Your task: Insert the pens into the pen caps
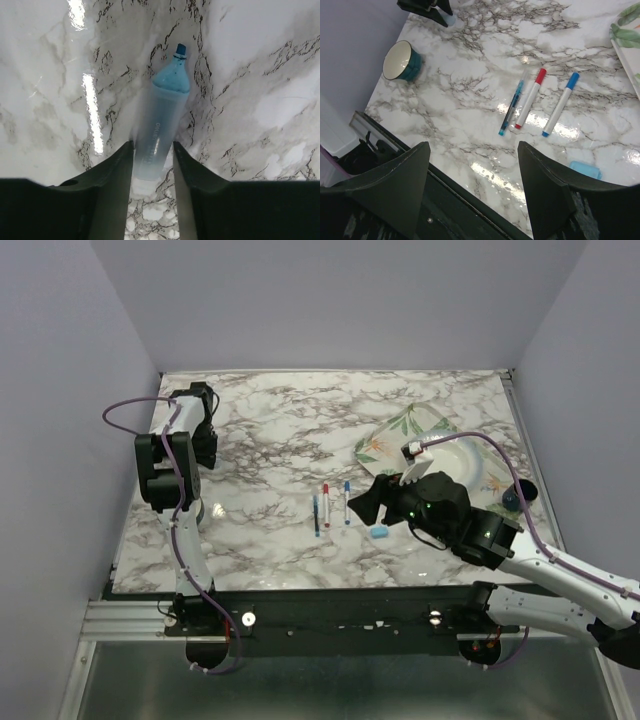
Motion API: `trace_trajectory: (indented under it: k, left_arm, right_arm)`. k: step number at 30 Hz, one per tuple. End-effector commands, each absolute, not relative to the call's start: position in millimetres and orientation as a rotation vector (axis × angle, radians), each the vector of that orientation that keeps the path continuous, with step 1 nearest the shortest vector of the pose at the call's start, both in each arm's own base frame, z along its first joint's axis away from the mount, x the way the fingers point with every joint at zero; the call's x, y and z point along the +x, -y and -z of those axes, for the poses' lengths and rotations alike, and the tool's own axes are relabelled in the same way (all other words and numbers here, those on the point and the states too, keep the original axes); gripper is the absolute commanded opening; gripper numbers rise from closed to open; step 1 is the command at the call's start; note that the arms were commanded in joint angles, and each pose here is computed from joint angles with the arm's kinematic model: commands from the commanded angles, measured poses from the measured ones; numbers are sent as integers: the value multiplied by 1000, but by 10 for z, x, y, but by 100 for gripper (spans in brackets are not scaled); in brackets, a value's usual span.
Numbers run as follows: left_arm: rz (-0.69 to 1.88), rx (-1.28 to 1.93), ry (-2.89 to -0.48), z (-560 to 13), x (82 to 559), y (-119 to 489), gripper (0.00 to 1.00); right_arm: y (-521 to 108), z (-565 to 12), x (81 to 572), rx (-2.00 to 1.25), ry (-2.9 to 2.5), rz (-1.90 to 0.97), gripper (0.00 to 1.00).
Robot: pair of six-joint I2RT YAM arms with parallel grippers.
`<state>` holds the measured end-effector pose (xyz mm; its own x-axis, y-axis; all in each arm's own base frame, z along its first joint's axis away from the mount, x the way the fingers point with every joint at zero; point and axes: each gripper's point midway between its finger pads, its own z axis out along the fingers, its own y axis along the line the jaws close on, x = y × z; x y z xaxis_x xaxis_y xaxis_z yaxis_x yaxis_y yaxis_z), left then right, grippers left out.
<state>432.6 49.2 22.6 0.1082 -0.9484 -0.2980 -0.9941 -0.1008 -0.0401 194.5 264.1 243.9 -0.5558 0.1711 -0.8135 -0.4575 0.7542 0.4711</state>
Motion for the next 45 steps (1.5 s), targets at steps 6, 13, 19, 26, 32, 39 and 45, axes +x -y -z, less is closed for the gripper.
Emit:
trace_trajectory:
  k: [6, 13, 19, 26, 32, 39, 45]
  left_arm:
    - [-254, -2036, -2120, 52, 4118, -314, 15]
    - [-110, -1663, -2299, -361, 4132, -63, 0]
    - [162, -1282, -2418, -727, 3991, 453, 0]
    - [562, -629, -2424, -1331, 3642, 1314, 0]
    - [969, -131, -2160, -2028, 3060, 1921, 0]
    - [1082, 122, -2064, -2238, 2560, 2137, 0]
    - [1129, 203, -1996, -2397, 2367, 2219, 0]
  right_arm:
    - [-2635, -2710, 1913, -215, -1952, -875, 78]
    - [-2710, -2802, 1988, -174, -1931, -893, 77]
    - [-2731, -2704, 2145, -120, -1969, -812, 77]
    - [-2727, -2860, 2458, -50, -1983, -846, 76]
    - [-2860, -3019, 2595, -97, -1953, -914, 74]
    - [-3115, -2958, 2661, -140, -1997, -971, 72]
    - [-3361, -2930, 2651, -175, -2017, -1080, 69]
